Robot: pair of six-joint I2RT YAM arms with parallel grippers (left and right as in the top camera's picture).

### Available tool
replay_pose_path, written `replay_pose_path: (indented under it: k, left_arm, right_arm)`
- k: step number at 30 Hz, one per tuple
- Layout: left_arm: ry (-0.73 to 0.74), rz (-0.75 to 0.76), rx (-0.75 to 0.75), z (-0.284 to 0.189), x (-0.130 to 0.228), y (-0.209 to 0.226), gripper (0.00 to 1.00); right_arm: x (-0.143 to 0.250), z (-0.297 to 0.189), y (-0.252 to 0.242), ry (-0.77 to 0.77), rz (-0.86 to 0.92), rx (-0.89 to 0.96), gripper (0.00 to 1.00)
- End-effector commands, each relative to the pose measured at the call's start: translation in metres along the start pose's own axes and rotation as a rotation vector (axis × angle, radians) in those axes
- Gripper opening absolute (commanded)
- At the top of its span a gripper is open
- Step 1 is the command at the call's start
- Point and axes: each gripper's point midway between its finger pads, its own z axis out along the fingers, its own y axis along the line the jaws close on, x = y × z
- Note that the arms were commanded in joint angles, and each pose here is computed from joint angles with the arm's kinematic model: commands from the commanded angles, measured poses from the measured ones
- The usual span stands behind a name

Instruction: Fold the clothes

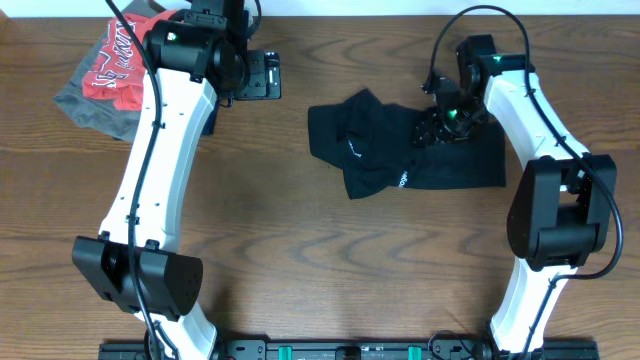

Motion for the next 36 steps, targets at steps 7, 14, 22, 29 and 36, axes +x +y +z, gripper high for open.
replay_pose_path:
  k: [7, 14, 22, 29, 36]
  left_arm:
    - [0.059, 0.005, 0.093, 0.038, 0.008, -0.015, 0.94]
    - [0.146, 0.098, 0.337, 0.088, 0.022, -0.056, 0.98]
    - [0.247, 0.147, 0.542, 0.142, 0.042, -0.086, 0.99]
    - [0.326, 0.123, 0.56, 0.174, 0.06, -0.087, 0.99]
    - [0.349, 0.135, 0.561, 0.19, 0.069, -0.094, 0.99]
  right_arm:
    - [-0.039, -0.083, -0.001, -0.156, 0.011, 0.018, 0.74]
    - [-0.046, -0.105, -0.02, -0.21, 0.068, 0.033, 0.79]
    - [-0.043, -0.106, -0.028, -0.207, 0.082, 0.053, 0.79]
    - [-0.043, -0.106, -0.03, -0.207, 0.083, 0.065, 0.79]
    - [-0.043, -0.106, -0.032, -0.205, 0.084, 0.076, 0.8]
